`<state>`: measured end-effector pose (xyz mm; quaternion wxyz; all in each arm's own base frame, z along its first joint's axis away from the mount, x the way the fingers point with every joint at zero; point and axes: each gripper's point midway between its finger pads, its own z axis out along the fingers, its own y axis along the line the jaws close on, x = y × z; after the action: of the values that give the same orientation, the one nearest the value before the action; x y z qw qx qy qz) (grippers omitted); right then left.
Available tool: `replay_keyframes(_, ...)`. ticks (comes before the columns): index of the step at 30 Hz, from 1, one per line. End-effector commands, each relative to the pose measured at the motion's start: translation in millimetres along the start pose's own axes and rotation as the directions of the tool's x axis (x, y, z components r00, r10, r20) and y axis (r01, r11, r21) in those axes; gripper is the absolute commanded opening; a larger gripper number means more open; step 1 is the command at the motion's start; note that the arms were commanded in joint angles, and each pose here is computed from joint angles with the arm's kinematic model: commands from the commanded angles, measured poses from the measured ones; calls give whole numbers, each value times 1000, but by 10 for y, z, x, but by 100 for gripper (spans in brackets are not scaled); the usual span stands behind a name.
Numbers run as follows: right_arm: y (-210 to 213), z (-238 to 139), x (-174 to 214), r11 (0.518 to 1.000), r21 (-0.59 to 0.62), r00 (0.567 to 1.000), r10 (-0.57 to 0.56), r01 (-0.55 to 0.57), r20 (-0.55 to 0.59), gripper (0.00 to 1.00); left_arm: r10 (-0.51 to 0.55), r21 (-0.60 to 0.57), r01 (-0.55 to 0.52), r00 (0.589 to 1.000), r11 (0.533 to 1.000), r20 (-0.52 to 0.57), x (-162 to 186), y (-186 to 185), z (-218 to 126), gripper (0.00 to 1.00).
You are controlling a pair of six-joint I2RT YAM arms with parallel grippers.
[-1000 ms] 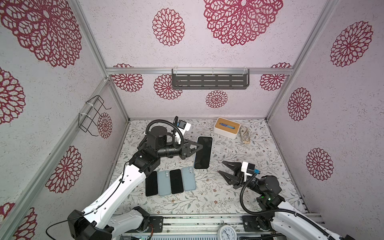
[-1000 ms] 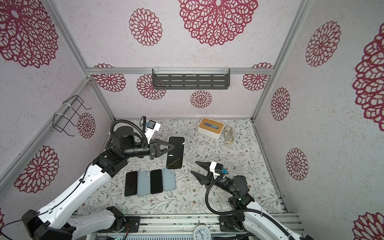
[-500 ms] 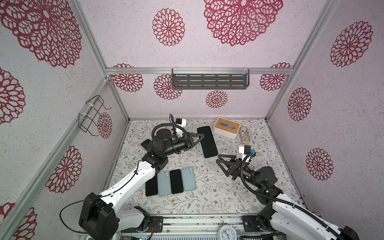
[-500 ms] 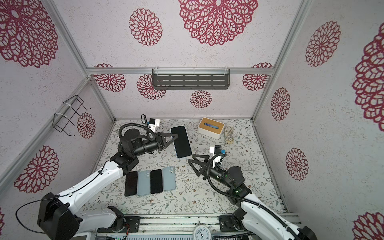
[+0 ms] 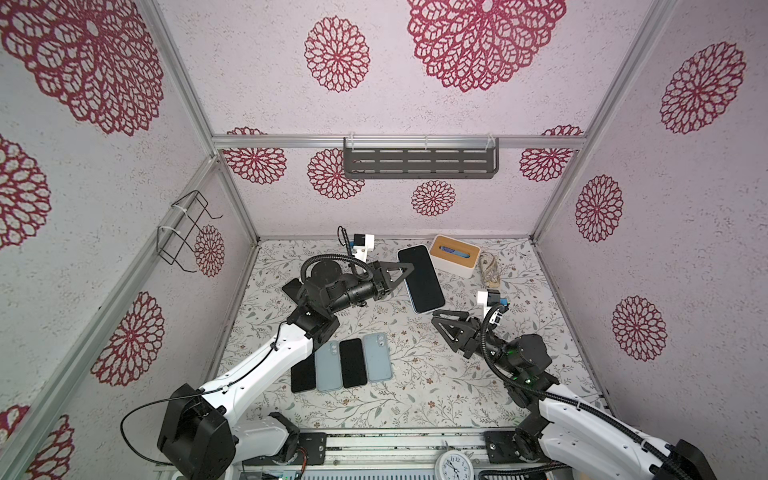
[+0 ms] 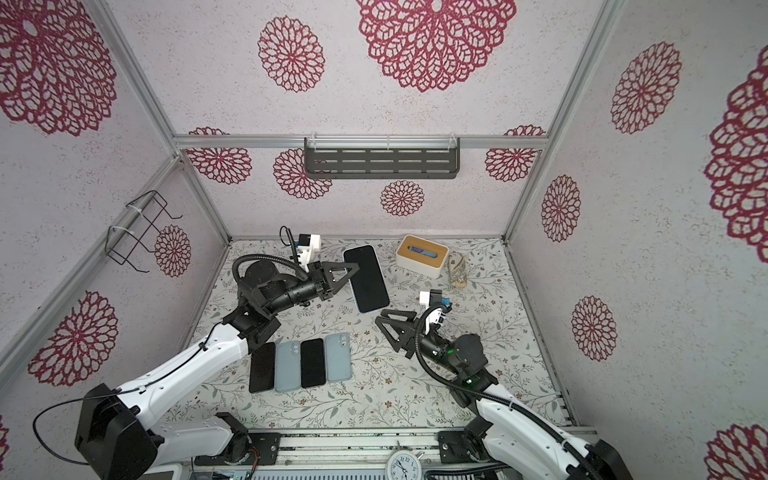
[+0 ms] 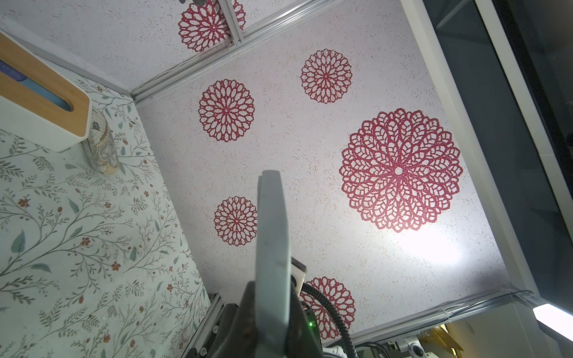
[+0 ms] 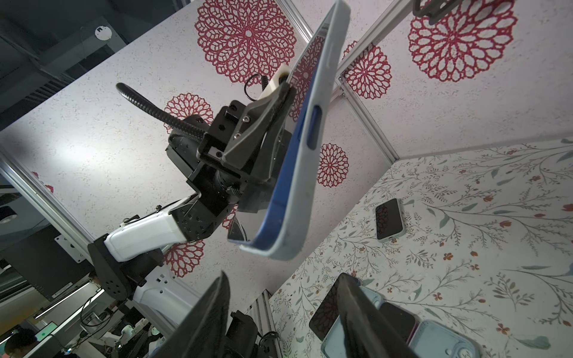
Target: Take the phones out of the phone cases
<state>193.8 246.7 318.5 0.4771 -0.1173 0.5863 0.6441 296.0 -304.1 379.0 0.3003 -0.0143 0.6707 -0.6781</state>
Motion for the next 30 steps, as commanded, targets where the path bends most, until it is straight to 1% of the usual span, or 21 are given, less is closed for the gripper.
replay_keyframes(1, 181, 11, -152, 997, -71, 998, -7, 11, 59, 59, 40, 86, -41, 999, 995, 20, -34, -240, -6, 0)
replay_keyframes(19, 116, 62, -266, 997, -76, 995, 11, -3, 98, 58, 61, 123, -60, 998, 991, -9, 102, -310, -18, 0)
replay_keyframes(30, -56, 63, -260, 998, -41, 993, 48, -43, 105, 53, 58, 169, -53, 998, 984, -25, 184, -429, -4, 0)
